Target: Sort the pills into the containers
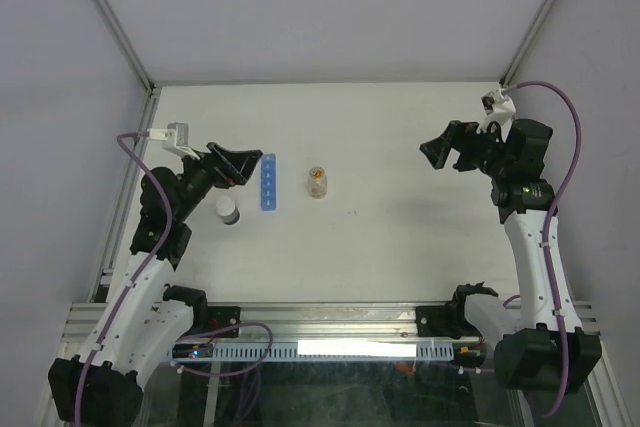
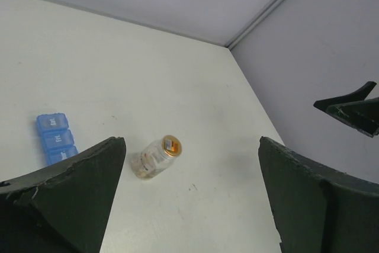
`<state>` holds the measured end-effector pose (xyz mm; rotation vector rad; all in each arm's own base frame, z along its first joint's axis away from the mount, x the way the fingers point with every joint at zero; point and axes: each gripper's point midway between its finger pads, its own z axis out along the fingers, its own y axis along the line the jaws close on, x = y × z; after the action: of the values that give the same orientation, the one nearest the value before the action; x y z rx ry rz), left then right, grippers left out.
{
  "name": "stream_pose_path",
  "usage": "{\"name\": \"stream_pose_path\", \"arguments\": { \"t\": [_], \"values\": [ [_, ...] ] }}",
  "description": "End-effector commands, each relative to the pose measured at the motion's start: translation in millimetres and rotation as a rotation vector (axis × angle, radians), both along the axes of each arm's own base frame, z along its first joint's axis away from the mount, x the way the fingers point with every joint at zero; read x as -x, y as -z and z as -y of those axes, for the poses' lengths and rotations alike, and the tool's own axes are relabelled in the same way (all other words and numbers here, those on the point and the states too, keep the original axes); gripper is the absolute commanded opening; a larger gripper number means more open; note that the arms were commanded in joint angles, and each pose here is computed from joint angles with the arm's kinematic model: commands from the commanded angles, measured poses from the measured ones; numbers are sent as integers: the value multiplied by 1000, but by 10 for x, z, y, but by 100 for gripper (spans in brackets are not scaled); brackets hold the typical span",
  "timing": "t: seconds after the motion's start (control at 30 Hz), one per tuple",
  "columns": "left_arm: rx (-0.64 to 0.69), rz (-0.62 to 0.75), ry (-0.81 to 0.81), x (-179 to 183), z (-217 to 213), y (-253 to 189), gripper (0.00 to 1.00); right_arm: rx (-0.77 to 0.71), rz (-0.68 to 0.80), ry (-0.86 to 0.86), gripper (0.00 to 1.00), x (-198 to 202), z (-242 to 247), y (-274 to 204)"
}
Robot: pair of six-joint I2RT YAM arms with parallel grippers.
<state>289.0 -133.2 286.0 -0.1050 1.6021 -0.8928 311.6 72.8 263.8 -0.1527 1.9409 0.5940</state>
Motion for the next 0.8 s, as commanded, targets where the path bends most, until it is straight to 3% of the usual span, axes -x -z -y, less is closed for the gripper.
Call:
{"name": "stream_pose_path", "arguments": {
  "t": [0.0, 0.3, 0.43, 0.57, 0.67, 0.77],
  "values": [
    [46, 46, 90, 33, 117, -148, 99, -5, 77, 34, 100, -60, 27, -299],
    [33, 28, 102, -59, 129, 91, 99, 59, 153, -107, 100, -112, -148, -344],
    [29, -11, 78, -123, 98, 196, 99, 169, 185, -324, 100, 43, -505, -159],
    [-10, -90, 20, -187, 8, 320, 99, 94, 204, -634, 100, 363, -913, -57],
    [-51, -161, -76, -241, -149, 454, 99, 19, 179, -752, 100, 466, -1092, 27],
    [-81, -215, -151, -309, -273, 603, 97, 83, 146, -798, 100, 460, -1197, 181]
  ]
}}
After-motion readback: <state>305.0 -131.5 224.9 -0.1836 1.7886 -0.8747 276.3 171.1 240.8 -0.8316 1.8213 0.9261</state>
